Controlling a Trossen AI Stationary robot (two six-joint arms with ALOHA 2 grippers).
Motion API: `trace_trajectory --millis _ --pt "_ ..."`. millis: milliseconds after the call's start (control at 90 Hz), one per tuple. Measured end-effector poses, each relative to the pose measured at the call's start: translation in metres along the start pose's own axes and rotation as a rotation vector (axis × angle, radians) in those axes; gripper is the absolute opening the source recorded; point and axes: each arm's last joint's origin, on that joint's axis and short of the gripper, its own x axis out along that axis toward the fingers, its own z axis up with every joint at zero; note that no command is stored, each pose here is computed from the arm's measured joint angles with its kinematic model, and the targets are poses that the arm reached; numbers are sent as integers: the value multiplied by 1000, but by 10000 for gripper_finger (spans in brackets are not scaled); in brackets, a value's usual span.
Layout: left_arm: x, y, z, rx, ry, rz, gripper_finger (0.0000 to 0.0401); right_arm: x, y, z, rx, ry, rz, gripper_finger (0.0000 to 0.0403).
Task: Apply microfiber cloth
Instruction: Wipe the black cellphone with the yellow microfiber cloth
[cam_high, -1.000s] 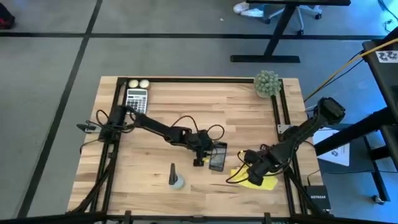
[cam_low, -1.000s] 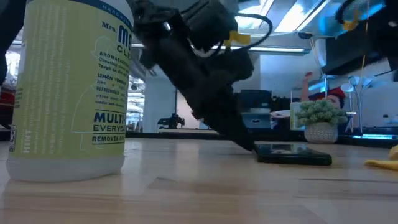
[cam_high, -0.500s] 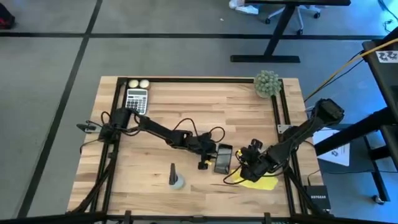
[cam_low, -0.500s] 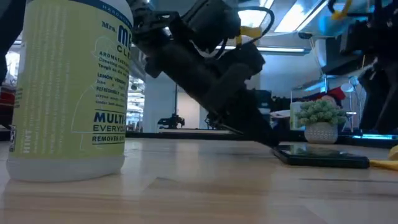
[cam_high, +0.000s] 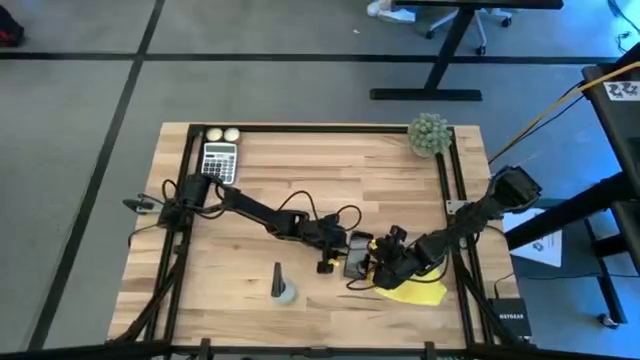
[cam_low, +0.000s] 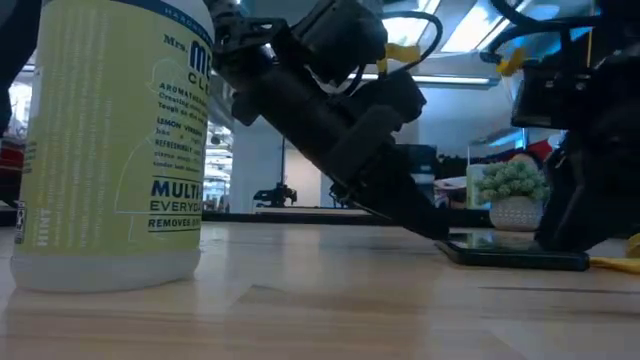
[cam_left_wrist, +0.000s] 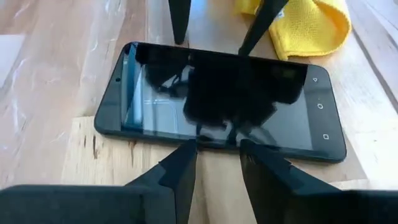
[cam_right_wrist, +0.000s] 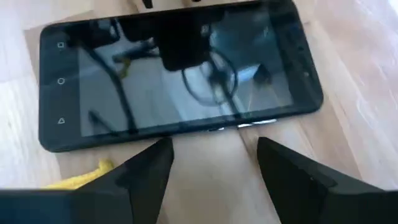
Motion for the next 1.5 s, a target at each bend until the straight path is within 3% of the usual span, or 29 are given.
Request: trace_trajectory --millis 744,956,1167,1333,1500 --pt "4 0 0 -26 -37 -2 107 0 -14 7 -116 8 -80 225" --pt "-5 0 14 -24 -62 0 107 1 -16 7 -126 -35 -131 225" --pt "-21 2 14 22 57 51 107 1 -18 7 -133 -69 -181 225" --pt "-20 2 3 60 138 27 107 1 -19 10 -100 -142 -232 225" --pt "-7 2 -3 29 101 21 107 1 -17 12 -79 -164 -217 225"
